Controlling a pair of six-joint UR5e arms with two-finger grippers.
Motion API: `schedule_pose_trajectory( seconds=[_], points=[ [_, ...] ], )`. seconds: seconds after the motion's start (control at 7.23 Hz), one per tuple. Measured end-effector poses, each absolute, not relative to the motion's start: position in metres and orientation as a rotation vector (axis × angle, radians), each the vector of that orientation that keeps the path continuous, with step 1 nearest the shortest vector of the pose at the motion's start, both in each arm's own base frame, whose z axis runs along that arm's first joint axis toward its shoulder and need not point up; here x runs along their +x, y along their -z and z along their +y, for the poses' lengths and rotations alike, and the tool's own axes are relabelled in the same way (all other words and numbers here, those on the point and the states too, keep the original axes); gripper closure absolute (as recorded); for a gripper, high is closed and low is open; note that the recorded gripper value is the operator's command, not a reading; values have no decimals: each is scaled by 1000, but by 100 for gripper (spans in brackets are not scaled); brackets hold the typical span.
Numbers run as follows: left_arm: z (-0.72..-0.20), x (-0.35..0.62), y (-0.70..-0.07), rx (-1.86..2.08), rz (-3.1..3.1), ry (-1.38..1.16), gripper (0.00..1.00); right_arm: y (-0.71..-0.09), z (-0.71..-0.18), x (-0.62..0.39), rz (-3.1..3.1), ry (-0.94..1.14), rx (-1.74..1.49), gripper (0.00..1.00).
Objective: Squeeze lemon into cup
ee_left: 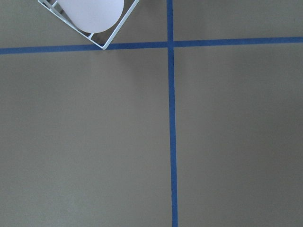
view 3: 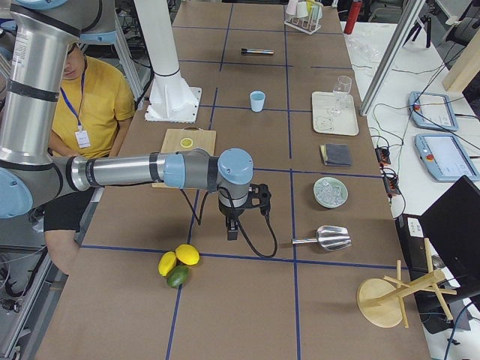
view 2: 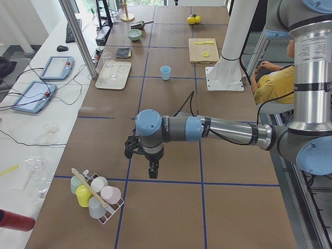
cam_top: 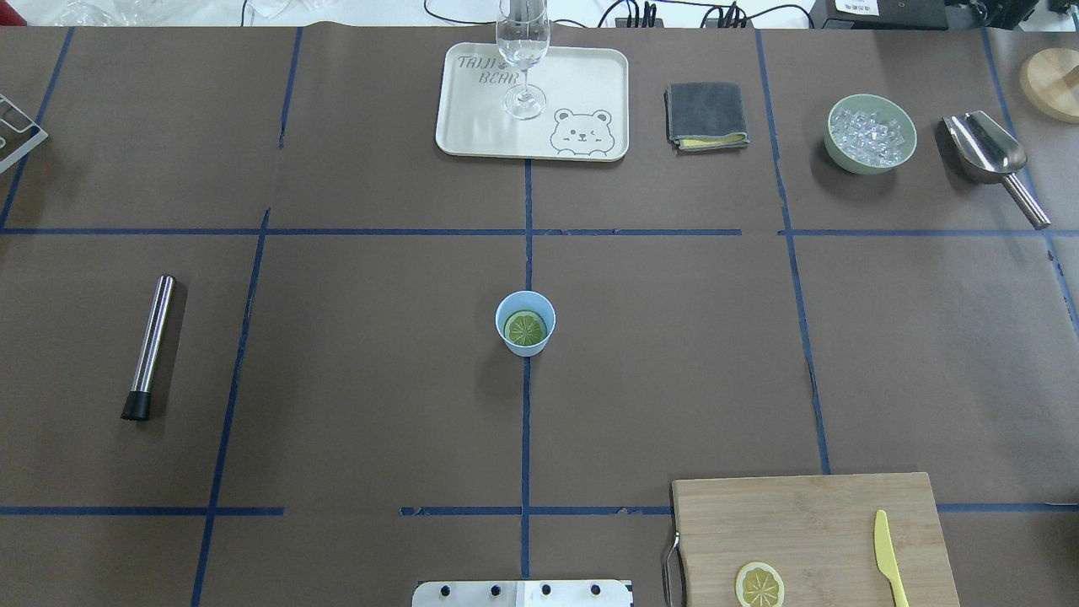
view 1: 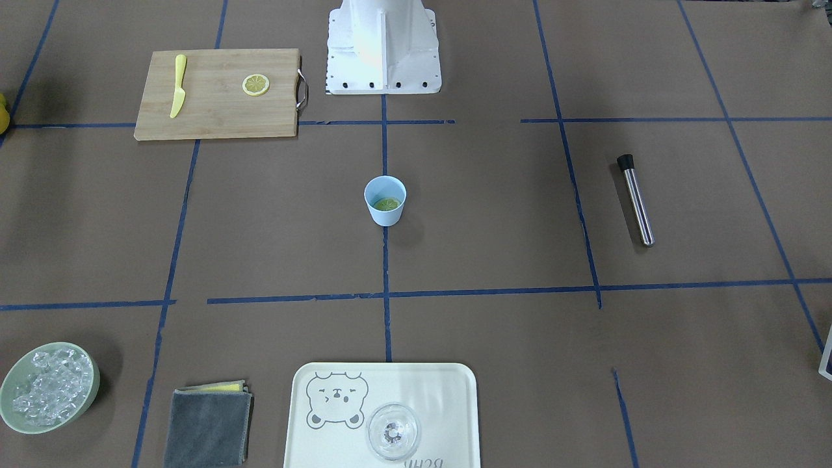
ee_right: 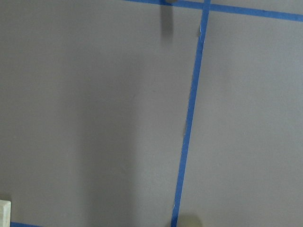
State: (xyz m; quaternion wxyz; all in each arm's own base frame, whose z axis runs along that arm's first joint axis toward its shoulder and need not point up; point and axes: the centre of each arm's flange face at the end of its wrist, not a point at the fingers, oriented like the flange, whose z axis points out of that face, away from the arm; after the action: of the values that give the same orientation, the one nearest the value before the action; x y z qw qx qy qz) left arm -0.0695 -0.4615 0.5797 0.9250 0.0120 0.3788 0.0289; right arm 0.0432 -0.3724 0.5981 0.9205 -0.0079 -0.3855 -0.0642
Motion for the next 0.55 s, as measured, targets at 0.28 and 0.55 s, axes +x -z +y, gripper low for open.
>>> schedule_pose_trajectory(
  seconds=[0.28,0.55],
  points=[
    [-460,-70,-590,23,773,-81,0,-600,-372,47,-793,127,-19,0],
    [-454,-69,-606,38,778,-154,0,-601,-373,47,-793,126,-20,0]
  ],
)
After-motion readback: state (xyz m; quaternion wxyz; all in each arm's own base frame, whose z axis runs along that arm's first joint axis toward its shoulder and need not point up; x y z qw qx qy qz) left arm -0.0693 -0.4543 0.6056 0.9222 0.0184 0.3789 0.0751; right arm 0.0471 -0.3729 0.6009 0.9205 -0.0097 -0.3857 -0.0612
